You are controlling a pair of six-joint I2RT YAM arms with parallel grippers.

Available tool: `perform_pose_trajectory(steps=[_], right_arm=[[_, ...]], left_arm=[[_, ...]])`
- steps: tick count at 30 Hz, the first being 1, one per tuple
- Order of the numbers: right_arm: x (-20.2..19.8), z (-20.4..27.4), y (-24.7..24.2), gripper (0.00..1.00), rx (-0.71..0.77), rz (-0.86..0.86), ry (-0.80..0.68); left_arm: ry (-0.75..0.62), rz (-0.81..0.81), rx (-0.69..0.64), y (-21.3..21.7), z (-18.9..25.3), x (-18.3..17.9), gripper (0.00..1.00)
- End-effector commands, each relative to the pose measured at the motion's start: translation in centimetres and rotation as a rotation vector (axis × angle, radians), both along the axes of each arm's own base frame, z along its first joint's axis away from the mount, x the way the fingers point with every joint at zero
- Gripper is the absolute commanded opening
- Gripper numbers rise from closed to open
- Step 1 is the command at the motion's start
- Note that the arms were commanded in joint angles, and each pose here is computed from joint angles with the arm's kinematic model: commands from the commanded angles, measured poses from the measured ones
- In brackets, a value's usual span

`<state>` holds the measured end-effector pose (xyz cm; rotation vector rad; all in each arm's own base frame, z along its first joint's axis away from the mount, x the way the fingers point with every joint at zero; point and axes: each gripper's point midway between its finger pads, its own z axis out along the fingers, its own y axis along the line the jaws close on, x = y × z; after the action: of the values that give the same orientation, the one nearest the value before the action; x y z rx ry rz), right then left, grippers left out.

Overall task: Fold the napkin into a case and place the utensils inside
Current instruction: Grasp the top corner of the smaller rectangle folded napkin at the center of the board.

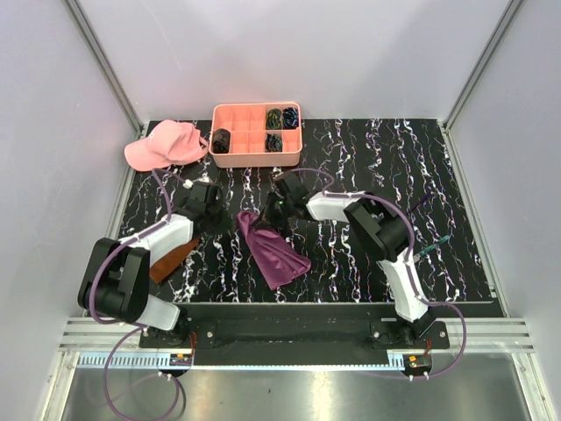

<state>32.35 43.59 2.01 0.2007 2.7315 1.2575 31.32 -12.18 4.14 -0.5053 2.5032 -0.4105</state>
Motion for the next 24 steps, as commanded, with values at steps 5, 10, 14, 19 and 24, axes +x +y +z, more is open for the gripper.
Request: perform_pose_trajectory(steps=[5, 10, 14, 19, 24], right_arm=[[3.2, 0.6, -4.5, 0.03, -0.105, -0.168, -0.109], [3.5, 2.1, -3.2, 0.04, -0.039, -0.151, -0.121], [3.9, 3.4, -2.7, 0.06, 0.008, -0.156, -0.128], [4.3, 4.8, -2.2, 0.06, 0.054, -0.159, -0.131], [5.4, 5.6, -4.1, 0.05, 0.048, -0.178, -0.146]], left_arm=[[-0.08, -0.133, -0.162, -4.2, 2.8, -1.0, 0.31], [-0.07, -0.206, -0.205, -6.7, 3.0, 0.4, 0.27], [-0.068, -0.185, -0.164, -6.6, 2.6, 2.1, 0.29], [-0.013, -0.215, -0.149, -8.1, 0.5, 2.4, 0.26], [-0.06, -0.172, -0.08, -6.6, 1.1, 1.9, 0.25]])
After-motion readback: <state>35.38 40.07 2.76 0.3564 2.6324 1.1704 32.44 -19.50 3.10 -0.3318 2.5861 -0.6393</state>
